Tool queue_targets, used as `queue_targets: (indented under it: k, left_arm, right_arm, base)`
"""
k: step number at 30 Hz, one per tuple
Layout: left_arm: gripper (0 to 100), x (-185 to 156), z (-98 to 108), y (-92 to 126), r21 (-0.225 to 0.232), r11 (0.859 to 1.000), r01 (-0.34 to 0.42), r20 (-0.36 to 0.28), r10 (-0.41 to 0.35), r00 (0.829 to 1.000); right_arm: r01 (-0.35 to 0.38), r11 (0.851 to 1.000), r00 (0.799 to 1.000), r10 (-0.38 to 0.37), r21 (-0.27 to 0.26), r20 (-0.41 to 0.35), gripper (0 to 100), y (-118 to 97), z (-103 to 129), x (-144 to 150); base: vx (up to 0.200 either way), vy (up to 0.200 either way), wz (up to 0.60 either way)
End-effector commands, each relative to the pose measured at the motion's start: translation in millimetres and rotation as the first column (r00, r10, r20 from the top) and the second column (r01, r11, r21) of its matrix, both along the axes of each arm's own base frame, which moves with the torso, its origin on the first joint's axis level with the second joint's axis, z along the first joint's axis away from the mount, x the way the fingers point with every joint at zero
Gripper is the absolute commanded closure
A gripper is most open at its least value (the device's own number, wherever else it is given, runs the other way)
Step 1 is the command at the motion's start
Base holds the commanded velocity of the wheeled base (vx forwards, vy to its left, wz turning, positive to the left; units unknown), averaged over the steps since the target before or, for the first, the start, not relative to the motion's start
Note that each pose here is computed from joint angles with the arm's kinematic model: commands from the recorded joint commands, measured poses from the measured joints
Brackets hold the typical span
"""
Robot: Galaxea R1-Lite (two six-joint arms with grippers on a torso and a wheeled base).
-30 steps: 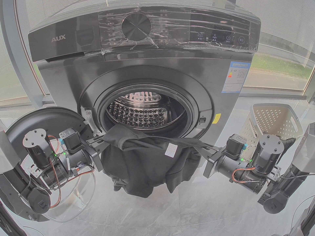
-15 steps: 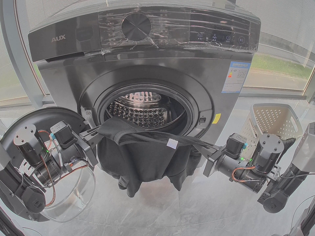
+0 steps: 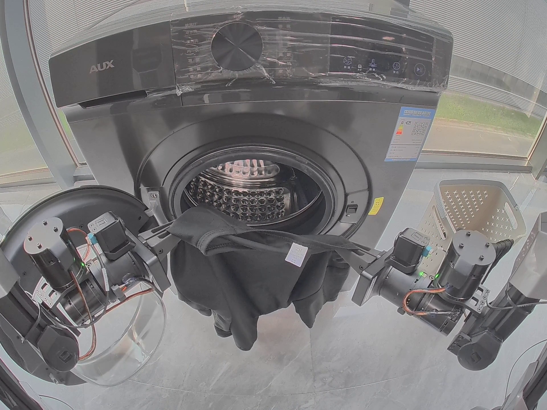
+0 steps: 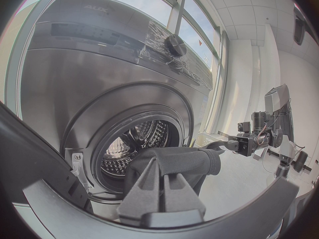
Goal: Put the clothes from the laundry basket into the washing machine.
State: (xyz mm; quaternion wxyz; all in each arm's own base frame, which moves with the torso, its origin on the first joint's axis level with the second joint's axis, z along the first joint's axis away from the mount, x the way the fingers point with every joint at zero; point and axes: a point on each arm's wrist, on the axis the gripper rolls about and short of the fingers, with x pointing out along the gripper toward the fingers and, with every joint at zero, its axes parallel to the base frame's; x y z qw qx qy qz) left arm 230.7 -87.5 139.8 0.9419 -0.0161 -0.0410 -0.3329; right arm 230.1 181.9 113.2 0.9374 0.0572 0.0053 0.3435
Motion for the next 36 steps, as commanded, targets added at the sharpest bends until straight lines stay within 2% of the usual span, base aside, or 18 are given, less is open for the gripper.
queue_targets:
  k: [1, 20, 32, 36]
  left_arm:
    - [100, 1.1, 1.9, -0.3, -0.005, 1.0, 0.0, 0.009, 0.0, 1.0]
    - [100, -3.5, 5.1, -4.7, -0.004, 1.0, 0.021, 0.024, -0.021, 0.999]
    - [100, -6.6, 5.6, -9.1, -0.004, 0.999, 0.043, 0.027, -0.042, 0.999]
    - [100, -8.5, 6.4, -16.6, -0.01, 0.998, 0.063, 0.028, -0.063, 0.998]
  right_arm:
    - [0.004, 1.0, 1.0, -0.004, 0.008, 0.011, 100, -1.9, 3.7, -0.1]
    - [0.001, 0.999, 0.999, -0.002, 0.034, 0.045, 100, -1.4, 14.9, -2.2]
    - [-0.015, 0.999, 0.999, 0.014, 0.03, 0.03, 100, 1.8, 12.3, -7.3]
    - [-0.029, 1.0, 1.0, 0.029, 0.006, 0.0, 100, 1.1, 4.9, -14.3]
  base:
    - [0.0, 0.0, 0.0]
    - [0.0, 0.0, 0.0]
    - [0.0, 0.0, 0.0]
    - [0.0, 0.0, 0.0]
